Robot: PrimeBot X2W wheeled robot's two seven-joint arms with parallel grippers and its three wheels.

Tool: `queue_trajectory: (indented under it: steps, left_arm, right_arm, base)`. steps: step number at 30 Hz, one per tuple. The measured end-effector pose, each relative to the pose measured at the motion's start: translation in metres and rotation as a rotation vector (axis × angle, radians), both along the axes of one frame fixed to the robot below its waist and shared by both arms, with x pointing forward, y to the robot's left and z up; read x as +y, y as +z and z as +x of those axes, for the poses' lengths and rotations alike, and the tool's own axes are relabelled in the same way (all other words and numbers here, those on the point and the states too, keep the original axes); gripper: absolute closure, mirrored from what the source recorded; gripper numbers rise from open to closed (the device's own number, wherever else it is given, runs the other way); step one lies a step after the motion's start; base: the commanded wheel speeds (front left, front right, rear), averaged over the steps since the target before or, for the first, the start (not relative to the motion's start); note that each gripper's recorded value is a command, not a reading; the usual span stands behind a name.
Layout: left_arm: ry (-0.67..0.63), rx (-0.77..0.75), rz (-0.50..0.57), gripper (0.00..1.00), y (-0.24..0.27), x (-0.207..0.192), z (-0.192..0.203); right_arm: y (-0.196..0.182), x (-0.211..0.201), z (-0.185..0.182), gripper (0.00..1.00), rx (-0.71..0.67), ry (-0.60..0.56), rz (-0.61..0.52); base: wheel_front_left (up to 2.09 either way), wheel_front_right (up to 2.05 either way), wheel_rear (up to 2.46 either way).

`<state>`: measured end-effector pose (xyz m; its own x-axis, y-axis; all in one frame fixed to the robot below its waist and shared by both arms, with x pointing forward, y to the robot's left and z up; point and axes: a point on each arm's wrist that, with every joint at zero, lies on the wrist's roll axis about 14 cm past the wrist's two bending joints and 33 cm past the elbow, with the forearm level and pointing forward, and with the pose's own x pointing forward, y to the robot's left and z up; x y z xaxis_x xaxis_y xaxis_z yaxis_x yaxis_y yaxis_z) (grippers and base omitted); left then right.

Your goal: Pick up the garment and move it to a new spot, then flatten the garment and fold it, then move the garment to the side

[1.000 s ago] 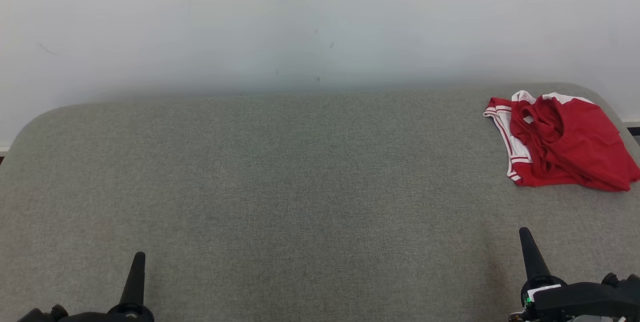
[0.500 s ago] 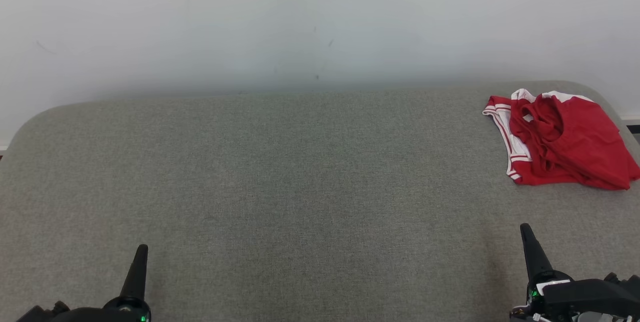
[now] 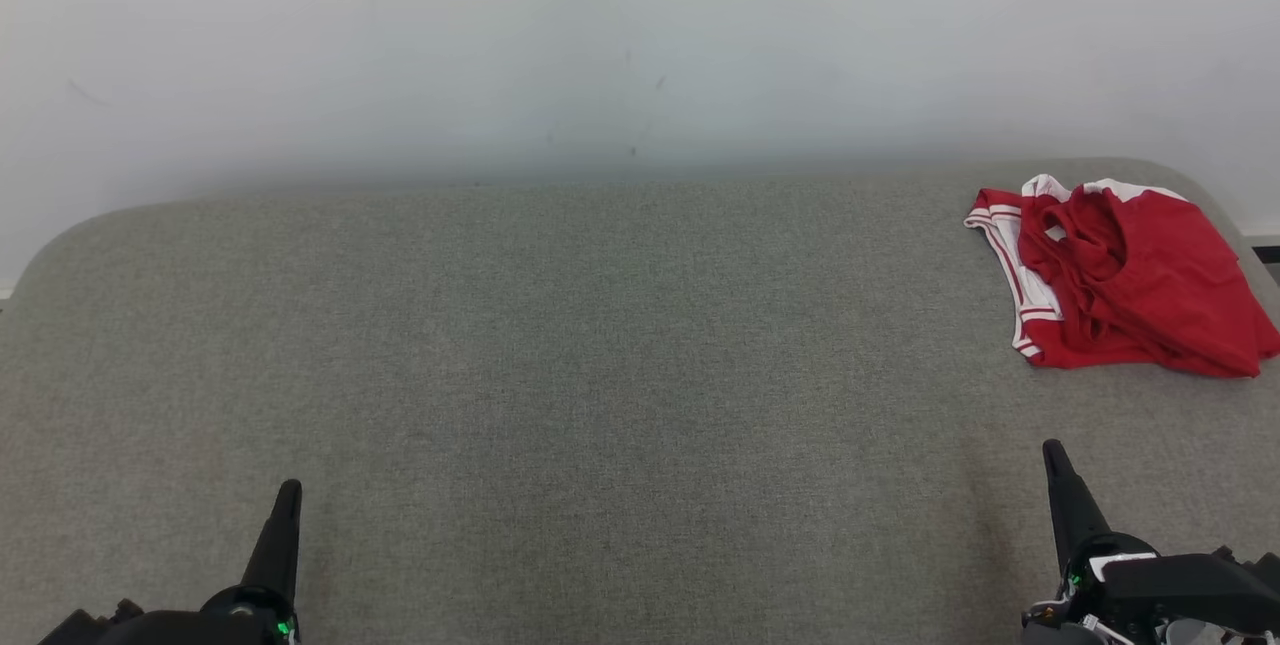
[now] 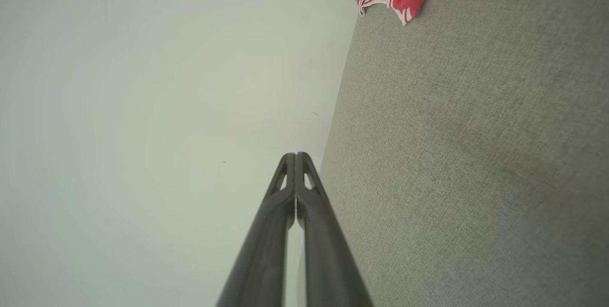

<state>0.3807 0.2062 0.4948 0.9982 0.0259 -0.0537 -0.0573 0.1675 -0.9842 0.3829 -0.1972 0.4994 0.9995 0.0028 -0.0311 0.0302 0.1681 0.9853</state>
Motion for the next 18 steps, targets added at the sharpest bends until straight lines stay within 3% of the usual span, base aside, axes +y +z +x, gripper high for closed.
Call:
queue_trajectory:
  steps: [18]
  left_arm:
    - [-0.018,-0.031,-0.129,1.00,0.0065,-0.0053,0.0055]
  right_arm:
    - [0.0046,-0.0024,0.0041,1.00,-0.019,-0.005,0.129]
  base:
    - [0.00,0.00,0.00]
